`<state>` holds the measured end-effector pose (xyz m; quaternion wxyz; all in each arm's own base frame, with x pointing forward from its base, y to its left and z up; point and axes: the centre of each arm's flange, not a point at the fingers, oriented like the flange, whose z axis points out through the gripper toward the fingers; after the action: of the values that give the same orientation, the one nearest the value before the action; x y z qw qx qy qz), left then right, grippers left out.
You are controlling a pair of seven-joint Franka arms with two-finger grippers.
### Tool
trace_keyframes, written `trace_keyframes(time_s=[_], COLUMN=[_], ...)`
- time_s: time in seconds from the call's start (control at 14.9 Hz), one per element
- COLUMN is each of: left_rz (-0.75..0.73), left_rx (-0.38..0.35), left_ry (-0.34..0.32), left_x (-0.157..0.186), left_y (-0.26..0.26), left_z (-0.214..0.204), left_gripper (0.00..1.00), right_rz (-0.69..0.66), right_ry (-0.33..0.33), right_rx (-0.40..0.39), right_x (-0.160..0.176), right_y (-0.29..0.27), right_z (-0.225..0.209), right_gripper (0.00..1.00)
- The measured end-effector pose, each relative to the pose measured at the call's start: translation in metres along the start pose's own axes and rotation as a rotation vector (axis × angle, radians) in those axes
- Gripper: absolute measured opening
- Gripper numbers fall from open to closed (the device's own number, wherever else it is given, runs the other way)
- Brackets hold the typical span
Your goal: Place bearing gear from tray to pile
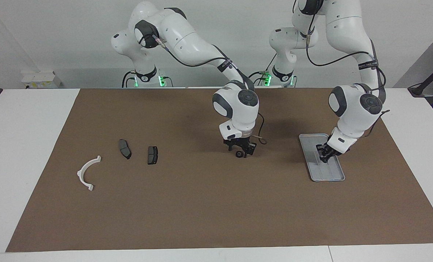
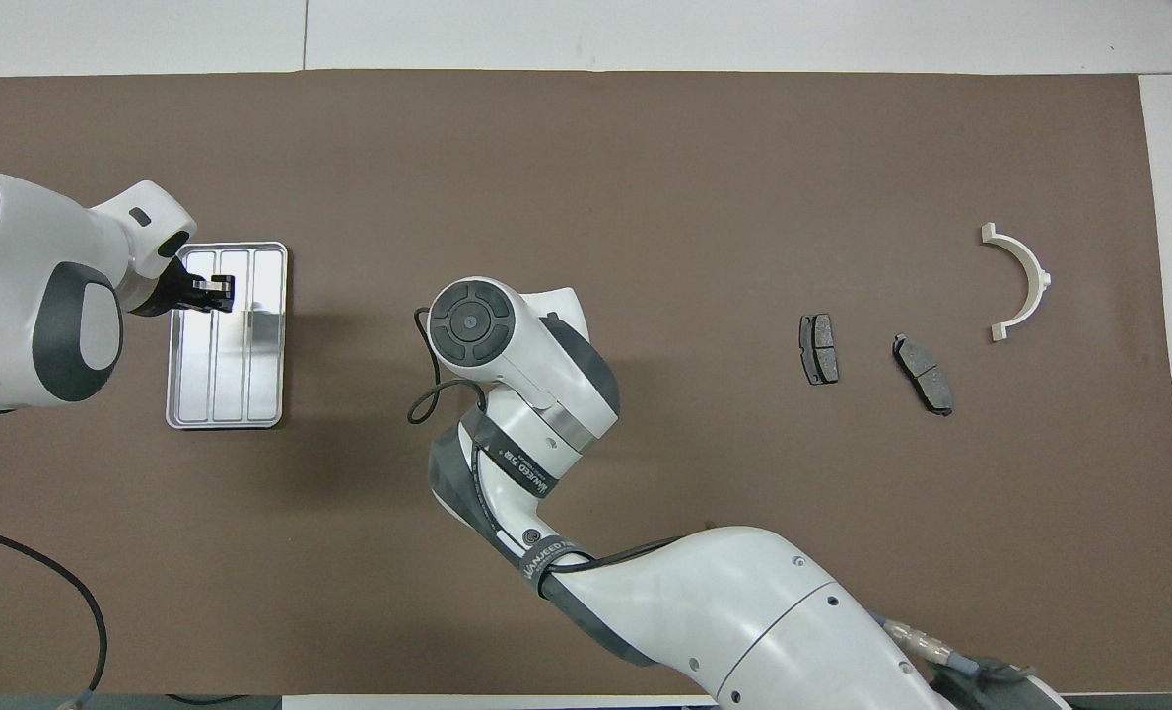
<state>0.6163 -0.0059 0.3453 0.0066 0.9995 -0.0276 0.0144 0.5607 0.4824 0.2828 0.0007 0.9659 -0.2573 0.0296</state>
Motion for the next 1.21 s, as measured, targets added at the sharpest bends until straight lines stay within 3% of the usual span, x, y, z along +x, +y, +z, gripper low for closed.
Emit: trace_keyframes(time_s=[0.2,0.4,0.94,1.21], left_rz=[0.0,0.002,-0.042,-0.061], left_rx=[0.0,-0.001,-0.009,-0.01], left_ry=[0.0,0.0,0.013,0.014], left_x=[0.0,0.0,0.001,0.0], left_y=[0.0,0.002,0.063,0.077], left_z=[0.0,0.0,0.002,0.005], left_gripper=[0.22,0.22,0.22,0.22], right_rz=[0.003,0.004,-0.005,-0.064], right_ry=[0.002,0.001,0.012,0.011], right_rx=[0.006,0.003,-0.018,-0.067], right_x=[0.002,0.003,0.005,0.039], right_y=[-0.002,-0.002,0.0,0.017], right_z=[-0.005,-0.006,-0.006,-0.033], right_gripper=[0.41,0.35,0.35,0.35])
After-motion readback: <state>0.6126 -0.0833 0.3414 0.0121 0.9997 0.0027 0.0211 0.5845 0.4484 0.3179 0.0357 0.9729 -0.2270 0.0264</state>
